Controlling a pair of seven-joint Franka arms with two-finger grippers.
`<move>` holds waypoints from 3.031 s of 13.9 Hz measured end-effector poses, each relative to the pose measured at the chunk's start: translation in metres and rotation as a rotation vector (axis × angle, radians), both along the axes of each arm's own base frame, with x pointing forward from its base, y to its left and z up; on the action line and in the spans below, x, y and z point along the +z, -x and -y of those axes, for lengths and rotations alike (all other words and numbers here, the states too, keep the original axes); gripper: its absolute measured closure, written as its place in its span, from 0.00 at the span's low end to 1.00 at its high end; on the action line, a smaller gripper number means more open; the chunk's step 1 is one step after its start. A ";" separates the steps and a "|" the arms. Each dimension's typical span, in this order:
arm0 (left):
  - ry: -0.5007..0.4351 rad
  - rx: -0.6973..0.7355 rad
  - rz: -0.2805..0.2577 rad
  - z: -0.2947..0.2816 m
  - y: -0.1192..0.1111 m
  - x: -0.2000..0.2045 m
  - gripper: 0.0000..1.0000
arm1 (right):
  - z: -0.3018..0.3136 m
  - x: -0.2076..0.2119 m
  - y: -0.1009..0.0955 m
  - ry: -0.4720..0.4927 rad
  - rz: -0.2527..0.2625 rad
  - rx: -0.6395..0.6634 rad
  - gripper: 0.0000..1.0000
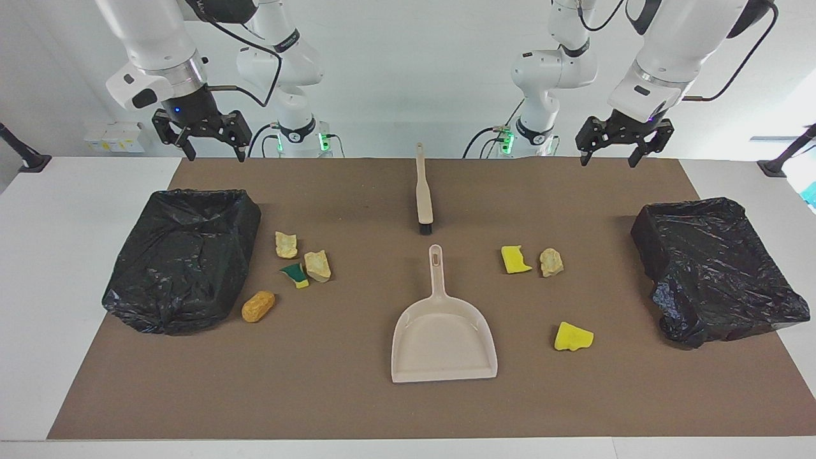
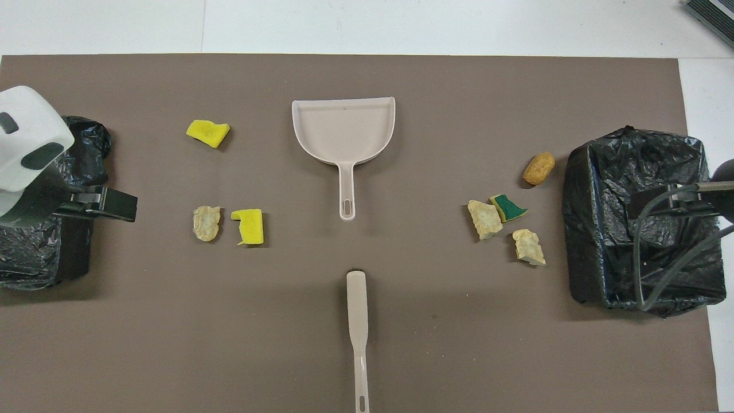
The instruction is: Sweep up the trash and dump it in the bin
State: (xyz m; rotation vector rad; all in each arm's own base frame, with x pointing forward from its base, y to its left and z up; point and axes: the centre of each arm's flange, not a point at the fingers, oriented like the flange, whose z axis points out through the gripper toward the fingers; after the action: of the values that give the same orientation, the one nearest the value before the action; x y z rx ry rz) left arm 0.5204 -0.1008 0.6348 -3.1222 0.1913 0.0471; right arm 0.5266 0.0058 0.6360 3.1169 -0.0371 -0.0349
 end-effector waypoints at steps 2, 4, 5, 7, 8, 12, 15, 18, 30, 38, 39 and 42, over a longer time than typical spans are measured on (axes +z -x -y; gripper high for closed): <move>0.000 0.000 0.000 0.000 0.000 0.000 0.00 | 0.000 0.000 0.000 0.000 0.000 0.000 0.00; 0.000 0.000 0.000 -0.001 0.000 0.000 0.00 | 0.000 0.000 0.000 0.000 0.000 0.000 0.00; 0.000 0.001 0.000 -0.002 0.000 0.000 0.00 | 0.000 0.000 0.000 0.000 0.000 0.000 0.00; 0.000 0.002 0.000 -0.003 0.000 0.000 0.00 | 0.000 0.000 0.000 0.000 0.001 0.000 0.00; 0.000 0.002 0.000 -0.003 -0.001 0.000 0.00 | 0.000 0.000 0.000 0.000 0.001 0.000 0.00; -0.001 0.003 0.000 -0.003 -0.001 0.000 0.00 | 0.000 0.000 0.000 0.000 0.001 -0.001 0.00; -0.001 0.005 0.001 -0.004 -0.001 0.000 0.00 | 0.000 0.000 0.000 0.000 0.001 -0.001 0.00; -0.001 0.018 0.001 -0.011 -0.002 0.000 0.00 | 0.000 0.000 0.000 0.000 0.001 -0.001 0.00; -0.002 0.002 0.001 -0.005 0.000 0.000 0.00 | -0.001 -0.007 -0.002 0.000 -0.013 0.002 0.00; -0.007 -0.067 -0.029 0.034 0.005 -0.035 0.00 | -0.040 -0.058 -0.049 -0.030 -0.010 0.074 0.00; -0.006 -0.078 -0.027 0.043 0.006 -0.046 0.00 | -0.043 -0.064 -0.057 -0.044 0.001 0.075 0.00; -0.011 -0.072 -0.060 0.086 0.022 -0.079 0.00 | -0.063 -0.087 -0.074 -0.081 0.022 0.083 0.00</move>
State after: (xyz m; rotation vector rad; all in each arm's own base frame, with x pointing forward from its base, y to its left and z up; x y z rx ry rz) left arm 0.4982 -0.1872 0.5561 -3.1023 0.3037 0.1407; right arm 0.6010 0.0685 0.5494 3.1966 0.0961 -0.0006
